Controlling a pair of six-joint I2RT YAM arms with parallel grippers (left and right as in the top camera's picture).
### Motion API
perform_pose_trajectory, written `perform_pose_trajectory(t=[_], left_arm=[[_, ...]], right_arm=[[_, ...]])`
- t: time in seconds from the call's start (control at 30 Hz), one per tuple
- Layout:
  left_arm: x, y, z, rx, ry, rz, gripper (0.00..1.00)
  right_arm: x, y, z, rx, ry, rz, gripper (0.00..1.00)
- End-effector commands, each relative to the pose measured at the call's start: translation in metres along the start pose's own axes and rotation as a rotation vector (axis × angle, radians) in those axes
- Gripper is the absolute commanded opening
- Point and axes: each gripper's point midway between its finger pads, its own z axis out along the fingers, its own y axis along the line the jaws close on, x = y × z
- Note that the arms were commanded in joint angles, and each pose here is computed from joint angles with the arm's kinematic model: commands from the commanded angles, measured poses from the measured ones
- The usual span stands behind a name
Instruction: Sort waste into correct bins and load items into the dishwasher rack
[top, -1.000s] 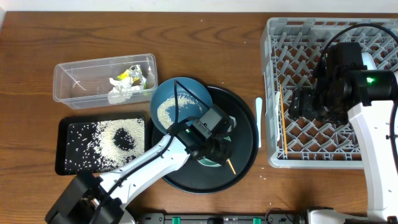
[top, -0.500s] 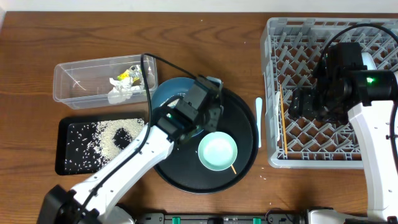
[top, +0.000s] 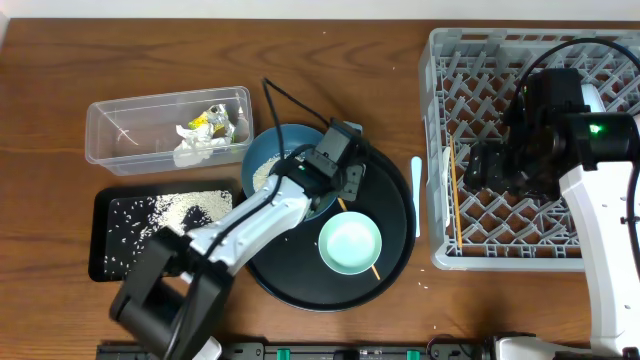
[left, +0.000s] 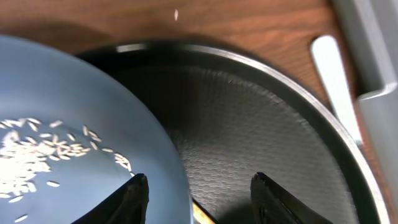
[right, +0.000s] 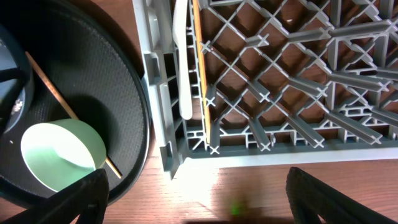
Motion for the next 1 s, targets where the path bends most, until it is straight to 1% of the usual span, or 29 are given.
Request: perform_pose_trajectory(t=[0.0, 0.17, 0.2, 0.23, 0.33, 0.37, 0.5, 0.53, 0.6, 0.63, 0.73, 0.97], left_arm=[[0.003, 0.011, 0.014, -0.061, 0.014, 0.017, 0.55], [0.015, 0.016, 0.028, -0.078, 0.055, 0.019, 0.54], [0.016, 0.016, 0.030, -0.080, 0.060, 0.019, 0.53], [0.018, 0.017, 0.032, -0.086, 0.064, 0.019, 0.50], [0.020, 0.027, 0.035, -0.138, 0.065, 0.022, 0.36], [0.020, 0.030, 0.035, -0.153, 0.064, 0.024, 0.33], [0.019, 0.032, 0.035, -0.167, 0.061, 0.025, 0.28], [0.020, 0.032, 0.035, -0.167, 0.062, 0.025, 0.24], [0.020, 0.032, 0.035, -0.167, 0.062, 0.025, 0.18], [0.019, 0.032, 0.034, -0.166, 0.061, 0.025, 0.13], [0.018, 0.031, 0.033, -0.165, 0.057, 0.025, 0.06], [0.007, 0.027, 0.019, -0.150, 0.017, 0.021, 0.06]], right_arm=[[0.000, -0.002, -0.003, 0.002, -0.012, 0.005, 0.87], [0.000, -0.002, -0.003, 0.002, -0.013, 0.005, 0.87], [0.000, -0.002, -0.004, 0.002, -0.013, 0.005, 0.86], [0.000, -0.002, -0.004, 0.002, -0.013, 0.005, 0.87], [0.000, -0.002, -0.003, 0.002, -0.012, 0.005, 0.87], [0.000, -0.002, -0.003, 0.002, -0.012, 0.005, 0.86], [0.000, -0.002, -0.003, 0.002, -0.012, 0.005, 0.87], [0.000, -0.002, -0.003, 0.002, -0.012, 0.005, 0.87], [0.000, -0.002, -0.004, 0.002, -0.013, 0.005, 0.87], [0.000, -0.002, -0.004, 0.002, -0.013, 0.005, 0.87], [0.000, -0.002, -0.004, 0.003, -0.013, 0.005, 0.87], [0.000, -0.002, -0.003, 0.003, -0.013, 0.005, 0.87]])
